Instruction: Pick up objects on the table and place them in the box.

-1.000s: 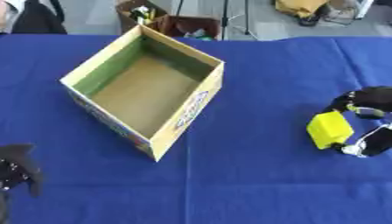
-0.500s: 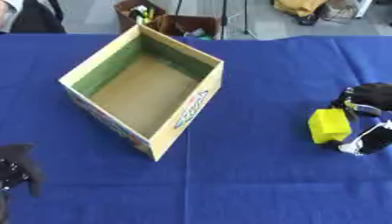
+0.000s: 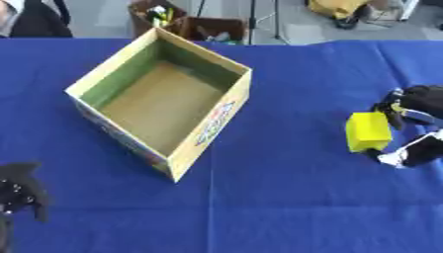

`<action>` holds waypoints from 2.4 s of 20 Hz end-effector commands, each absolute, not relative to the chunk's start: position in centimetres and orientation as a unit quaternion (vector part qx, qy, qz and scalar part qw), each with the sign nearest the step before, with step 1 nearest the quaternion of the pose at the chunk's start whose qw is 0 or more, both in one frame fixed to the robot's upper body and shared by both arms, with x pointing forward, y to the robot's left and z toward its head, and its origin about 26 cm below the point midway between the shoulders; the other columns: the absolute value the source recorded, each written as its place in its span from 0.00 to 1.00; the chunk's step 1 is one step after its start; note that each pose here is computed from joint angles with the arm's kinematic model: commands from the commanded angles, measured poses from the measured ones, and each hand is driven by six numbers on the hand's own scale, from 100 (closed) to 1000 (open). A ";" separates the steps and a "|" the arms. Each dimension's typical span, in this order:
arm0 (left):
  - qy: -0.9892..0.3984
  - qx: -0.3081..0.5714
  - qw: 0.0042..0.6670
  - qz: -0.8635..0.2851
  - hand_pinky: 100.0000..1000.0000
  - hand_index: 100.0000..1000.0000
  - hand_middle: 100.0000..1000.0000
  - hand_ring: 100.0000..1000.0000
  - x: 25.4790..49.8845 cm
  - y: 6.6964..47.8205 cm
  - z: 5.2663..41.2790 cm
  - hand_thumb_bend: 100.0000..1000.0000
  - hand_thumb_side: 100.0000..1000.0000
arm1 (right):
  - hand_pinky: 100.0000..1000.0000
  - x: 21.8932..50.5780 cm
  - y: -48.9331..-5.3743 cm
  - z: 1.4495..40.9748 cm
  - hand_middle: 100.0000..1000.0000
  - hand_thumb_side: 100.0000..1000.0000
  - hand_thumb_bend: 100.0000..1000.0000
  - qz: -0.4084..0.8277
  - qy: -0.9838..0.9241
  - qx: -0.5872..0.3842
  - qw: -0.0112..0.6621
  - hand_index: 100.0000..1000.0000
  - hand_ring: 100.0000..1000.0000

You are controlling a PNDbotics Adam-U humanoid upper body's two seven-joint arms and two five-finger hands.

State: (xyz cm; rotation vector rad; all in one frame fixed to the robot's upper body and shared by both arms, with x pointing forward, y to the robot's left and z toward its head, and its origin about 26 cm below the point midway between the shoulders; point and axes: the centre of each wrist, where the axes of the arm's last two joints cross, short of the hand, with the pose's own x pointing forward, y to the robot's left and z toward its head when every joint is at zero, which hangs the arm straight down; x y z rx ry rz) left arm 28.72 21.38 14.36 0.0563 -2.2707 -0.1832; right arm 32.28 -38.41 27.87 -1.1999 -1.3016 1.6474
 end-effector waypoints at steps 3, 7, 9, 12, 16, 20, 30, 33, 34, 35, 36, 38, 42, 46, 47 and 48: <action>-0.909 0.022 0.409 -0.077 0.14 0.62 0.33 0.31 28.5 21.3 15.0 0.00 1.00 | 0.48 31.4 -37.9 30.8 0.22 0.39 0.00 0.605 -0.536 -0.487 0.331 0.34 0.48; -0.909 0.022 0.409 -0.077 0.14 0.62 0.33 0.31 28.5 21.4 15.0 0.00 1.00 | 0.47 31.0 -37.2 31.9 0.20 0.39 0.00 0.584 -0.569 -0.484 0.318 0.33 0.47; -0.909 0.022 0.409 -0.077 0.14 0.62 0.33 0.31 28.5 21.4 15.0 0.00 1.00 | 0.48 30.7 -36.6 32.9 0.20 0.38 0.00 0.573 -0.588 -0.482 0.306 0.33 0.46; -0.908 0.022 0.410 -0.079 0.14 0.62 0.33 0.31 28.5 21.4 15.0 0.00 1.00 | 0.48 30.2 -35.6 34.5 0.20 0.37 0.00 0.562 -0.612 -0.481 0.280 0.32 0.46; -0.908 0.019 0.411 -0.083 0.14 0.62 0.33 0.31 28.5 21.3 15.0 0.00 1.00 | 0.48 29.9 -33.6 36.9 0.19 0.36 0.00 0.549 -0.646 -0.473 0.241 0.32 0.45; -0.907 0.016 0.412 -0.087 0.14 0.62 0.33 0.32 28.5 21.3 14.9 0.00 1.00 | 0.48 30.2 -31.7 38.4 0.19 0.35 0.00 0.543 -0.669 -0.457 0.220 0.31 0.45; -0.908 0.009 0.409 -0.094 0.14 0.62 0.33 0.32 28.6 21.1 15.1 0.00 1.00 | 0.47 33.2 -27.7 40.4 0.18 0.35 0.00 0.529 -0.708 -0.420 0.207 0.31 0.44; -0.909 0.005 0.404 -0.099 0.14 0.62 0.33 0.32 28.7 20.9 15.4 0.00 1.00 | 0.47 34.3 -26.7 40.7 0.18 0.35 0.00 0.527 -0.709 -0.420 0.206 0.31 0.44; -0.910 0.004 0.403 -0.099 0.14 0.62 0.33 0.32 28.7 20.8 15.5 0.00 1.00 | 0.47 34.7 -26.5 40.7 0.18 0.35 0.00 0.526 -0.709 -0.422 0.207 0.31 0.44; -0.910 0.004 0.402 -0.100 0.14 0.62 0.33 0.32 28.7 20.8 15.5 0.00 1.00 | 0.47 35.1 -26.2 40.7 0.18 0.35 0.00 0.524 -0.709 -0.424 0.208 0.31 0.44; -0.911 0.003 0.400 -0.101 0.14 0.62 0.33 0.32 28.7 20.8 15.6 0.00 1.00 | 0.47 35.6 -26.0 40.7 0.18 0.36 0.00 0.521 -0.710 -0.425 0.209 0.31 0.44; -0.913 0.000 0.396 -0.102 0.14 0.62 0.33 0.32 28.8 20.6 15.7 0.00 1.00 | 0.47 36.5 -25.6 40.8 0.18 0.36 0.00 0.513 -0.713 -0.427 0.214 0.31 0.43; -0.916 -0.006 0.387 -0.104 0.14 0.62 0.33 0.32 28.9 20.2 16.1 0.00 1.00 | 0.47 38.2 -24.9 40.4 0.17 0.37 0.00 0.507 -0.714 -0.427 0.223 0.30 0.43; -0.918 -0.011 0.382 -0.106 0.14 0.62 0.33 0.32 29.0 19.9 16.3 0.00 1.00 | 0.47 39.4 -24.3 39.8 0.17 0.38 0.00 0.504 -0.715 -0.428 0.227 0.30 0.43; -0.919 -0.012 0.381 -0.106 0.14 0.62 0.33 0.32 29.0 19.9 16.4 0.00 1.00 | 0.47 39.7 -24.2 39.6 0.17 0.38 0.00 0.503 -0.714 -0.430 0.229 0.30 0.43; -0.919 -0.014 0.379 -0.107 0.14 0.62 0.33 0.32 29.0 19.8 16.4 0.00 1.00 | 0.47 40.0 -24.1 39.4 0.17 0.39 0.00 0.504 -0.712 -0.433 0.230 0.30 0.43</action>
